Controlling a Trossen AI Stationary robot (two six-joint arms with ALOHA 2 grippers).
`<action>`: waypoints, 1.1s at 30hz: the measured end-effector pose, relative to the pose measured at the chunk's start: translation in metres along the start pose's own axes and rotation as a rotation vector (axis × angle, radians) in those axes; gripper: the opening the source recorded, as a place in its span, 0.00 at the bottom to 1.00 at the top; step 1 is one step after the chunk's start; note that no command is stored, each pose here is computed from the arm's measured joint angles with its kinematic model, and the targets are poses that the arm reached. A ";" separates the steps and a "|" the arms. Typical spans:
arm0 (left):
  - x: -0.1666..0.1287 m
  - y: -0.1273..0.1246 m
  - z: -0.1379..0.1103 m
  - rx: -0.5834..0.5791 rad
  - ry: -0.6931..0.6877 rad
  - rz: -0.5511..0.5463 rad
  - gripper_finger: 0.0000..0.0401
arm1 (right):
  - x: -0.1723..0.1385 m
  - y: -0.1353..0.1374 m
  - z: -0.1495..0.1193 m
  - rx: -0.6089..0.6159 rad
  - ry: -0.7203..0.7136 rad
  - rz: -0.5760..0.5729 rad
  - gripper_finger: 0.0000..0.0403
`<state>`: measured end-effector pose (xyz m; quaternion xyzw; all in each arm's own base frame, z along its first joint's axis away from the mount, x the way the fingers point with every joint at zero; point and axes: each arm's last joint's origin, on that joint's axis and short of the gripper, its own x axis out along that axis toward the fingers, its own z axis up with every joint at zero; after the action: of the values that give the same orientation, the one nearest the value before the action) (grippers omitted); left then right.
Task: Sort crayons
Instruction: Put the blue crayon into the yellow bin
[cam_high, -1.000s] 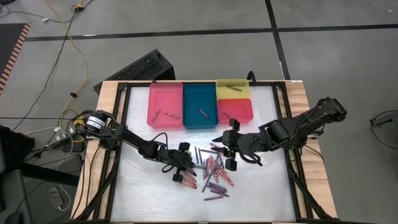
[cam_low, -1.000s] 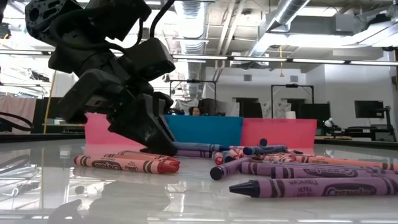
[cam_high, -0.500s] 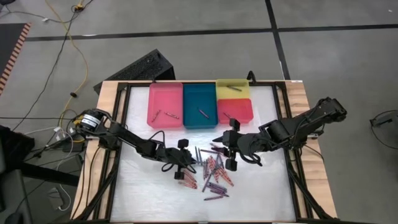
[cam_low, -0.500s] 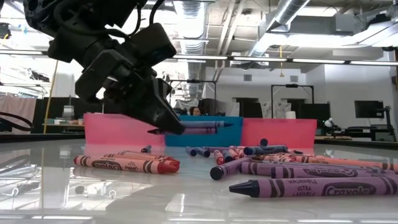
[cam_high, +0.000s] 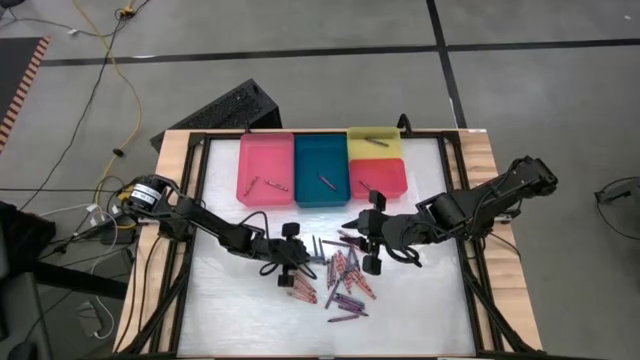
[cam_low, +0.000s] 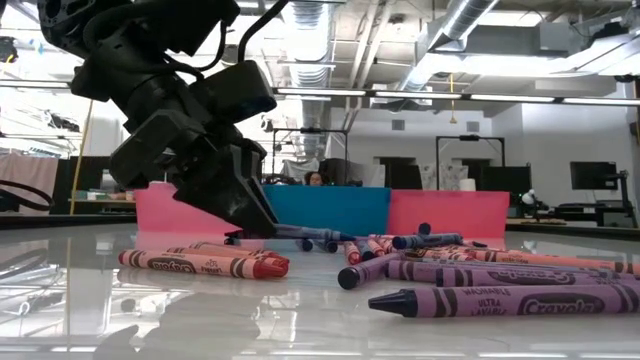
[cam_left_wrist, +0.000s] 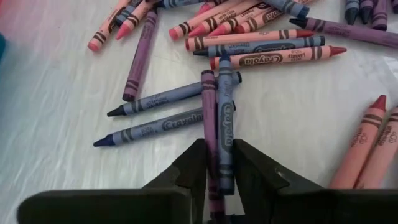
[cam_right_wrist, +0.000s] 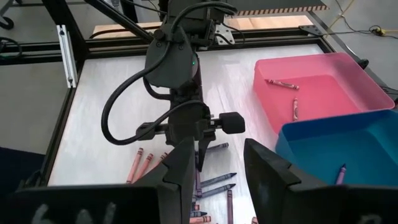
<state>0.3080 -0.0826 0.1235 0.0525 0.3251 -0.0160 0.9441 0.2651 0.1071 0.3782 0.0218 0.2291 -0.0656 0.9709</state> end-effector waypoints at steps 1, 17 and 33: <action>0.000 0.000 0.000 0.001 0.000 0.000 0.13 | 0.000 0.000 0.000 0.000 0.000 0.000 0.33; 0.000 0.001 0.004 -0.013 -0.021 0.040 0.03 | 0.000 -0.001 -0.002 -0.012 0.015 -0.022 0.33; -0.030 -0.001 0.042 -0.051 -0.185 0.125 0.03 | -0.009 -0.001 -0.014 -0.079 0.009 -0.322 0.33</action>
<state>0.3100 -0.0880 0.1753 0.0470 0.2330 0.0465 0.9702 0.2506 0.1081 0.3696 -0.0532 0.2366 -0.2111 0.9469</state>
